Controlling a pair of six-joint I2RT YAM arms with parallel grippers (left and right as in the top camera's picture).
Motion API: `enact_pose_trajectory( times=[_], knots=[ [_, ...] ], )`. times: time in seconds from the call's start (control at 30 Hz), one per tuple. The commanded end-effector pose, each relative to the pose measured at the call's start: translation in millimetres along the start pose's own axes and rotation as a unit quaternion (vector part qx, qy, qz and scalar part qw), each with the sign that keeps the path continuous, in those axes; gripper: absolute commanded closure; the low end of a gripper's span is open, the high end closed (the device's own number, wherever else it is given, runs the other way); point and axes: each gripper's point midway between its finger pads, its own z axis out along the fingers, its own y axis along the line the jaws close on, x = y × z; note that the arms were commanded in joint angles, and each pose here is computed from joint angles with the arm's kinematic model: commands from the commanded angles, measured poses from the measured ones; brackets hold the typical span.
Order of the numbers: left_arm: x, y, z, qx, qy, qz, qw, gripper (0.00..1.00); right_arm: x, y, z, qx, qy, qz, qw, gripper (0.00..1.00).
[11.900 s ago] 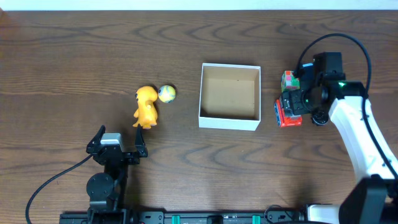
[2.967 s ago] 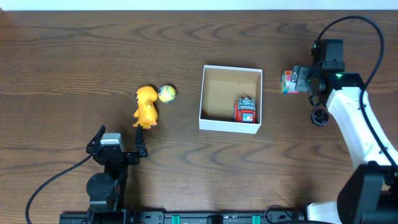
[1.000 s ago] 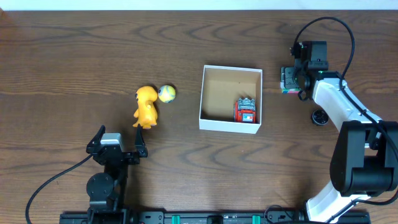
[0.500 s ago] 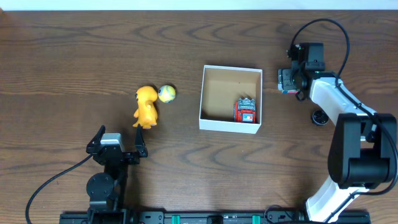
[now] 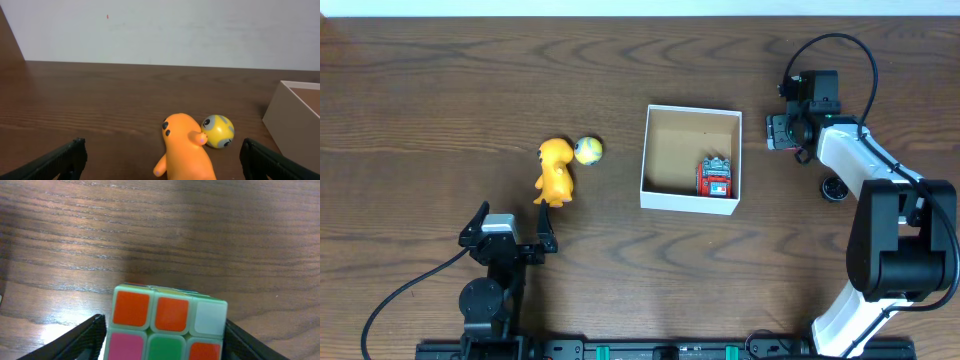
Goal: Pack container
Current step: 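Lower the right gripper onto the cube and grasp it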
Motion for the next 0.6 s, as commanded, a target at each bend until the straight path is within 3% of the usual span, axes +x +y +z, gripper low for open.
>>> enact_pose_trajectory(
  times=[0.0,0.23,0.57],
  knots=[
    [16.6,3.9,0.8,-0.009,0.027,0.003,1.000,0.02,0.5,0.4,-0.1,-0.003,-0.001,-0.002,1.000,0.32],
    [16.6,3.9,0.8,-0.009,0.027,0.003,1.000,0.02,2.3,0.6,-0.1,-0.003,0.003,-0.002,1.000,0.44],
    [16.6,3.9,0.8,-0.009,0.027,0.003,1.000,0.02,1.8,0.0,-6.1,-0.004,0.003,0.020,1.000,0.49]
  ],
)
